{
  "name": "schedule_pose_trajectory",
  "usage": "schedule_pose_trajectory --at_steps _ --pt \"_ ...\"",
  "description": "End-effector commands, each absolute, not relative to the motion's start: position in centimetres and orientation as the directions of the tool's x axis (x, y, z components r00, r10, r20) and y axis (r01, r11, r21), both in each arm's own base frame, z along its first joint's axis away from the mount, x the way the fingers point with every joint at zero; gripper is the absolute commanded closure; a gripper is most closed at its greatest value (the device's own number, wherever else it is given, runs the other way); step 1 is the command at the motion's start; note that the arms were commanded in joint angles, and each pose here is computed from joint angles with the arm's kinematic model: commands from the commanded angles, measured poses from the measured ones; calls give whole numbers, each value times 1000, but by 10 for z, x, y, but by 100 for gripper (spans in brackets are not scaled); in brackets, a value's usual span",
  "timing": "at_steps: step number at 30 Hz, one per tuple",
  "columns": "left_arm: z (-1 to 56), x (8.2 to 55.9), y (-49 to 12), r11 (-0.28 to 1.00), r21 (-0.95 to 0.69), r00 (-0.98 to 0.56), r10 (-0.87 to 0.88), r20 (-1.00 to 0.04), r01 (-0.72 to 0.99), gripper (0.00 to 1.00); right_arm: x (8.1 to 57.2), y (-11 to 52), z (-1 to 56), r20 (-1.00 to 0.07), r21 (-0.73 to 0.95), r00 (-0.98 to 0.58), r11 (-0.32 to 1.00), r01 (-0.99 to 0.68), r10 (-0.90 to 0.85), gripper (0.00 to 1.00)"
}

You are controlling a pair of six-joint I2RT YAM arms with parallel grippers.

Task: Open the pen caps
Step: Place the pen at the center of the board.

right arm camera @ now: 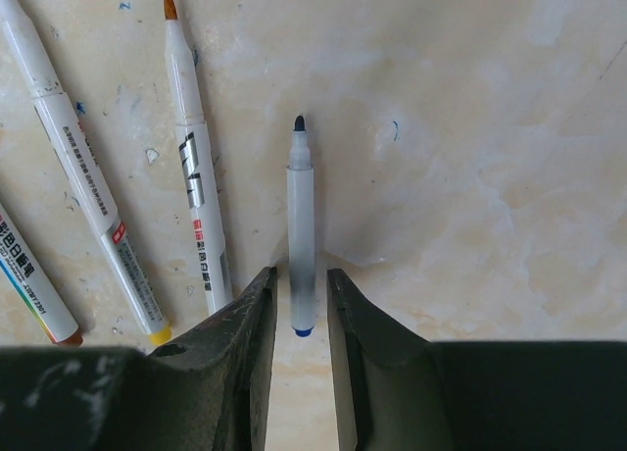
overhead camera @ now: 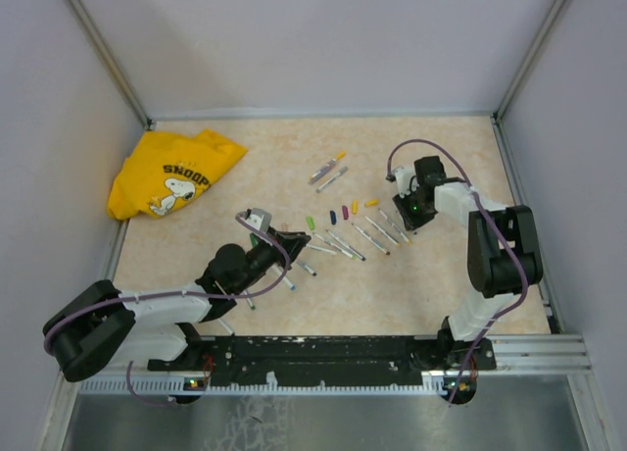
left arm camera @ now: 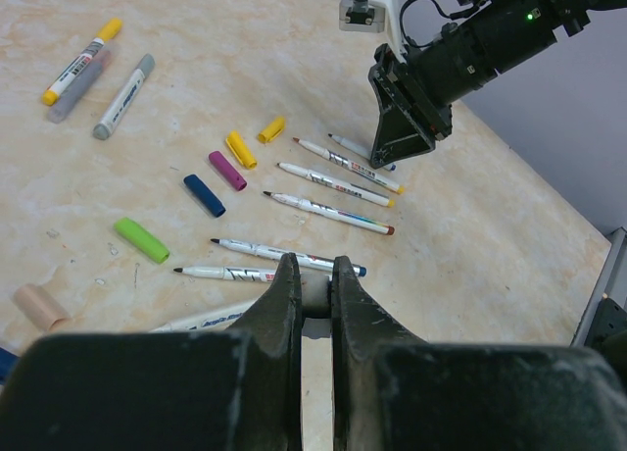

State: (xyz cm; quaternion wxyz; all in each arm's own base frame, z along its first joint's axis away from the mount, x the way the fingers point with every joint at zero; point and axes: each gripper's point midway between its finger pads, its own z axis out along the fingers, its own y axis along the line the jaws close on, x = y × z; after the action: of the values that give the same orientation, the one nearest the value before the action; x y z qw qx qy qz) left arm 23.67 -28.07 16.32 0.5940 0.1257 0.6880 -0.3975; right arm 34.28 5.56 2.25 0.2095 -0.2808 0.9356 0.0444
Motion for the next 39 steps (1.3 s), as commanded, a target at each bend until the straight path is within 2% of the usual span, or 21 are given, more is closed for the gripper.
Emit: schedule_pose_trajectory --at_steps 1,21,27,35,39 --pt "175 236 -280 640 -396 -230 -330 -916 658 100 365 54 61 -517 -98 -697 843 -529 -498 72" --pt "177 245 -292 651 -387 -252 -295 -922 653 100 366 59 86 -583 -108 -650 839 -533 -488 70" --pt "185 253 -316 619 -403 -281 -290 -915 674 100 364 63 100 -620 -102 -624 837 -538 -476 70" --pt "180 266 -362 570 -414 -367 -202 -908 710 100 364 63 120 -670 -98 -593 845 -526 -446 69" --pt "173 287 -391 589 -407 -419 -125 -899 698 100 367 55 129 -692 -101 -589 863 -494 -418 69"
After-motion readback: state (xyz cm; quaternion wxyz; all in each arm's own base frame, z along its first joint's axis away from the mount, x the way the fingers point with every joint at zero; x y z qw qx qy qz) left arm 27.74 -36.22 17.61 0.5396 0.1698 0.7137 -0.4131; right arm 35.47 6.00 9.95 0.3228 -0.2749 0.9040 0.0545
